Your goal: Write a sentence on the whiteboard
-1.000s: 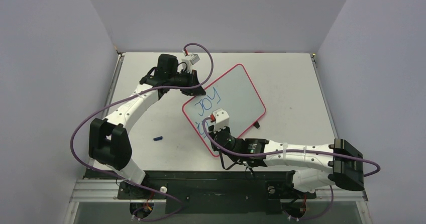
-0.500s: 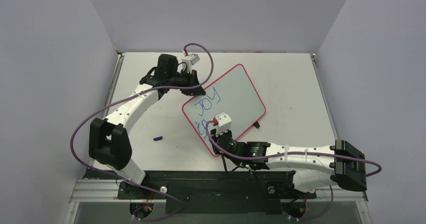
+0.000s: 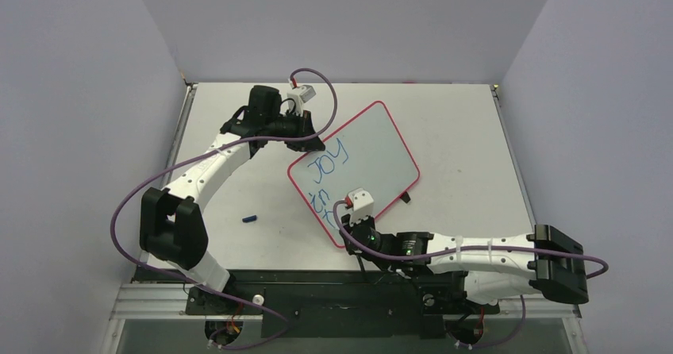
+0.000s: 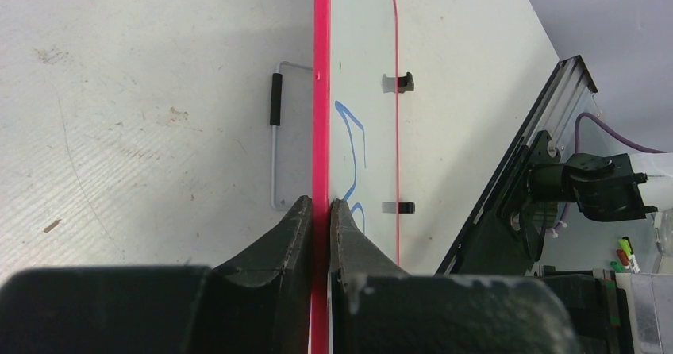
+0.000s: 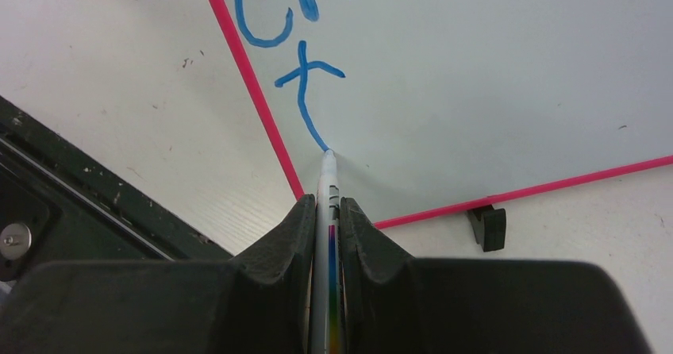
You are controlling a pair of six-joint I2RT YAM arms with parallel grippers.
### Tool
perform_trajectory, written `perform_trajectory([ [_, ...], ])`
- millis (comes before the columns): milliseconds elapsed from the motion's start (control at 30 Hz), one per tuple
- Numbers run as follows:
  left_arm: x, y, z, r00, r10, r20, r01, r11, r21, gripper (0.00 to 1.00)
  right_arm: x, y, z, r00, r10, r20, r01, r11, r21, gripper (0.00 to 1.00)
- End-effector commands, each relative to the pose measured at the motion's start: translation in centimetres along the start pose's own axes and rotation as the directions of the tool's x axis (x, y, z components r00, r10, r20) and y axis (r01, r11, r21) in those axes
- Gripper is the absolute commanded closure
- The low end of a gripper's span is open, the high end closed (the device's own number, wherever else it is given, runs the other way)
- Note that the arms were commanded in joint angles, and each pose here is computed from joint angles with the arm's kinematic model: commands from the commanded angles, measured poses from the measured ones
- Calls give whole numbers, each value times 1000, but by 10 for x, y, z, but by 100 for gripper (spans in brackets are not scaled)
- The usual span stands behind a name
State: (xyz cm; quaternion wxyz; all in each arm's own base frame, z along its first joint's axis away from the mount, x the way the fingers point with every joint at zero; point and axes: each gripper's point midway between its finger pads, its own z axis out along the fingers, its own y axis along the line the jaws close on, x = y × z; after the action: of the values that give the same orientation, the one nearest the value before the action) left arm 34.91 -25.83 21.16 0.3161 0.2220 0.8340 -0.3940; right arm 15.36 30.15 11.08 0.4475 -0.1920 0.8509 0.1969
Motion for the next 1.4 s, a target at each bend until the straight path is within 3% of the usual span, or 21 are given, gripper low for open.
perform_trajectory([
  [0,-25,-8,-15,991,106,85,-104,994,-25,100,0,-9,-5,1000,24,13,-24,999,32,100],
  [533,-25,-8,-16,990,109,89,-108,994,-26,100,-57,-2,-6,994,-37,100,30,997,76,100],
  [800,-26,-9,-17,990,110,90,-108,994,-27,100,-85,-7,-22,983,21,182,-28,999,37,100],
  [1067,-26,-10,-17,990,111,92,-109,994,-25,100,-84,-29,-21,970,107,217,-110,994,0,100],
  [1367,-26,-9,-17,990,110,92,-108,994,-26,100,-78,-16,-11,980,72,187,-62,996,-59,100],
])
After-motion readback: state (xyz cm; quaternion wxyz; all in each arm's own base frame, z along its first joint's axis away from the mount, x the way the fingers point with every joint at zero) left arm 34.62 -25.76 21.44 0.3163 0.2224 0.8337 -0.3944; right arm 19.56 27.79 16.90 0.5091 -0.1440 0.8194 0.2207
